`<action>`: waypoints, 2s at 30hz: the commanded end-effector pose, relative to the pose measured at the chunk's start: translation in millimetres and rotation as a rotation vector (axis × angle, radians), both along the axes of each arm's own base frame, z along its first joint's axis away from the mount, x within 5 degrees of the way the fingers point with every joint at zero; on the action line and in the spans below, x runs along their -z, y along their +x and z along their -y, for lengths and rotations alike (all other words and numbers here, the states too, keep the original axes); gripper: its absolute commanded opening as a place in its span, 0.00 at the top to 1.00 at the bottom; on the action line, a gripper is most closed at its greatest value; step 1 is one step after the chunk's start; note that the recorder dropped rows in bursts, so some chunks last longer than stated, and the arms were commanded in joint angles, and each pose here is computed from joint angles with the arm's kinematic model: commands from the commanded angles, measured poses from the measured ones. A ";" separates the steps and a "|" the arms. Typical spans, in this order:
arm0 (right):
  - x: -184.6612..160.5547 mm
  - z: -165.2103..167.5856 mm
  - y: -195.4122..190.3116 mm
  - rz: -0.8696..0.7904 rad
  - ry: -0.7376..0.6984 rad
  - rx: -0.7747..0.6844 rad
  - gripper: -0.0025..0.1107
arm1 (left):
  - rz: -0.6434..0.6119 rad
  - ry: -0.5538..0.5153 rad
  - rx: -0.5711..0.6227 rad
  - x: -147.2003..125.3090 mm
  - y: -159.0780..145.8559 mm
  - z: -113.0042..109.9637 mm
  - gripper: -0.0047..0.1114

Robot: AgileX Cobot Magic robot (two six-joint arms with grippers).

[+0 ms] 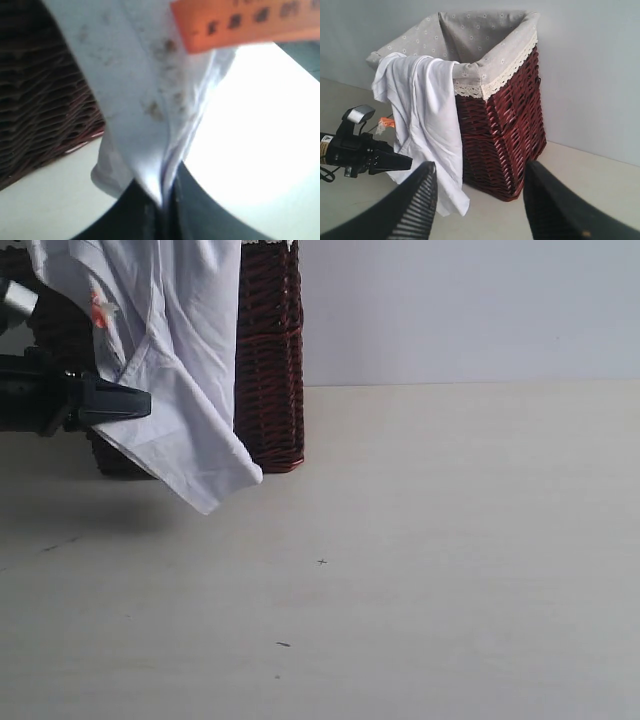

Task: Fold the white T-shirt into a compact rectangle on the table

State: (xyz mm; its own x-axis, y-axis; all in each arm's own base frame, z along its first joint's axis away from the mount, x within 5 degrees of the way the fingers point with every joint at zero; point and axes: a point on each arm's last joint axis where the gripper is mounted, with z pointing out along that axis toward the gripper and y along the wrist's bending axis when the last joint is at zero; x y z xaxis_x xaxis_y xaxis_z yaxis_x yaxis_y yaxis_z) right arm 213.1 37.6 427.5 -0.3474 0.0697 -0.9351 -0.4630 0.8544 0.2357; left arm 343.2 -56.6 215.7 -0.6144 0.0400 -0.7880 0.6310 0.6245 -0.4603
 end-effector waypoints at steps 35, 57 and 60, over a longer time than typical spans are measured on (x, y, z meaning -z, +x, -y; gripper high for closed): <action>-2.1 -3.3 -2.6 0.013 -0.010 -0.055 0.48 | 0.604 -0.304 -0.095 -315.2 -125.7 1.4 0.96; 102.7 -132.3 75.6 -0.019 -0.182 -0.557 0.98 | 0.587 -0.293 -0.132 -313.8 -46.3 -6.1 0.96; 124.6 -145.6 95.2 0.042 -0.157 -0.564 0.98 | 0.619 -0.294 -0.128 -319.4 -40.5 -6.6 0.96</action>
State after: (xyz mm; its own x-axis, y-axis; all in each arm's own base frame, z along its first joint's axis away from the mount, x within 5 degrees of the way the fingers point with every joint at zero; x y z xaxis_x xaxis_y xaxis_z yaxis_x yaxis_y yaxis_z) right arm 289.9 172.5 317.9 -0.3065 -0.2945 -0.9052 -0.8631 0.4869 0.1339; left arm 301.6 -50.4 524.3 -0.0757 -0.2430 -0.9671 0.7482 0.6272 -0.2162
